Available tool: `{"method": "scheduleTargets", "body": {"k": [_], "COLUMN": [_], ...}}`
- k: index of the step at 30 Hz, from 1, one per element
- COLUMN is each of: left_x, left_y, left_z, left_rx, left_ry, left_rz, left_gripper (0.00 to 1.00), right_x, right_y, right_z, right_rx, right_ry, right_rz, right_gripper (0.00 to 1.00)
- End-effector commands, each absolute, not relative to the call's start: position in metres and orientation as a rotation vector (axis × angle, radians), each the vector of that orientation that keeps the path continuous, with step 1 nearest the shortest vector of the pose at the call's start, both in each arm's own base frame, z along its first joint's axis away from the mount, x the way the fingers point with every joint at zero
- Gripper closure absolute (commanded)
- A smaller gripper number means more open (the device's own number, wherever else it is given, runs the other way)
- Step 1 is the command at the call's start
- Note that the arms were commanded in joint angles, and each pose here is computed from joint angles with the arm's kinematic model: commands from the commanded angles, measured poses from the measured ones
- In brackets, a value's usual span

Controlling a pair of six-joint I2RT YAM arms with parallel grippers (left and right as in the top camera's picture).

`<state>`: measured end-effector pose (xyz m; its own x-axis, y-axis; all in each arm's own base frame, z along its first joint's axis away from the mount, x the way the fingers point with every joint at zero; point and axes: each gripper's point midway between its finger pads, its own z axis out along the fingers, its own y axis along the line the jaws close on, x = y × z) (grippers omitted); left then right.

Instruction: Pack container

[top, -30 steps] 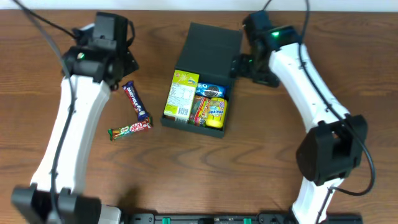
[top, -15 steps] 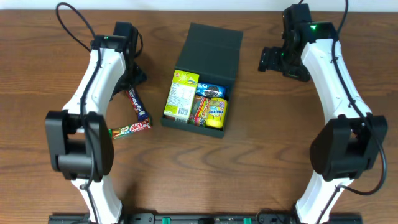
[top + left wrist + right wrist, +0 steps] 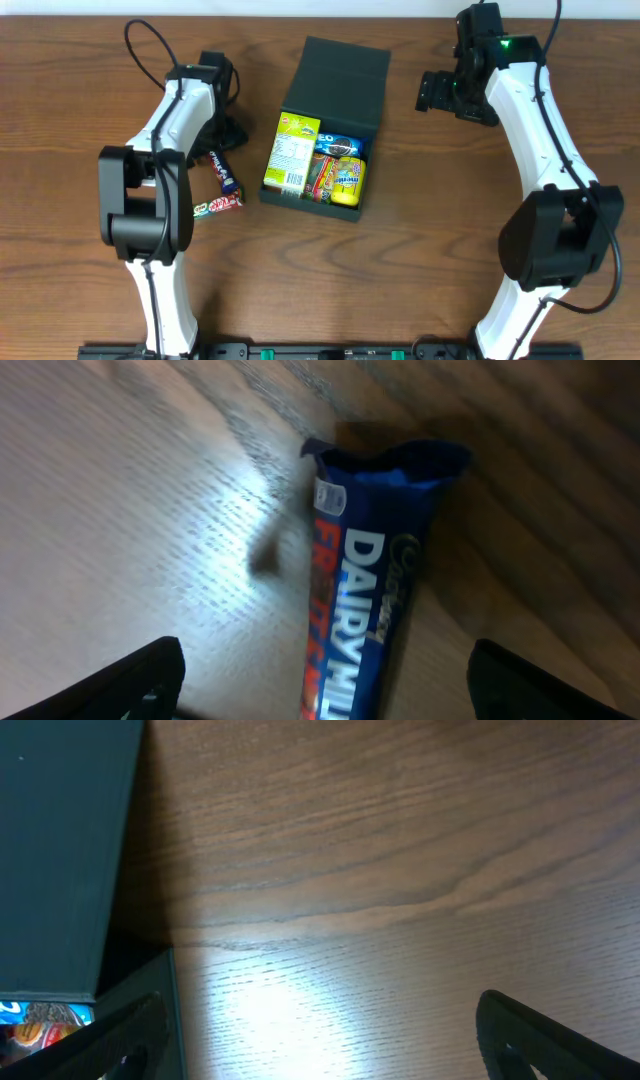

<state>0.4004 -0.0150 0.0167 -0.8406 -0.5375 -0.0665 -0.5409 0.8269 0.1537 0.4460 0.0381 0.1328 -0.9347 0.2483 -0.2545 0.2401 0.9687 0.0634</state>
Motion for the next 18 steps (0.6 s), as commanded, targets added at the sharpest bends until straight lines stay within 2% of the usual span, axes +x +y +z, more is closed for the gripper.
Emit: {"method": "scheduleTargets", "body": {"k": [1,4,10,18], "left_x": [0.397,0.403,0.408,0.413], "left_y": [-0.016,-0.017,-0.02,-0.028], "left_z": [0.004,0.002,0.001,-0.003], "left_rx": [-0.871,-0.869,-0.868,-0.801], "left_ry": [3.02,3.003,2.989,3.005], "left_rz": [0.262,0.243,0.208,0.128], "left_gripper": [0.13,0.21,0.28,0.3], "right_x": [0.45,0.451,0.454,0.454], "right_y": [0.035,0.035,0.035,0.035], "right_z": [0.15,0.15,0.151,0.151], "right_rx": [0.337,0.336,0.335,0.334], "right_ry": [2.809,2.805,2.791,2.792], "right_rz": [0.04,0.041,0.045,0.045], "right_gripper": [0.03,0.03,0.03,0.03]}}
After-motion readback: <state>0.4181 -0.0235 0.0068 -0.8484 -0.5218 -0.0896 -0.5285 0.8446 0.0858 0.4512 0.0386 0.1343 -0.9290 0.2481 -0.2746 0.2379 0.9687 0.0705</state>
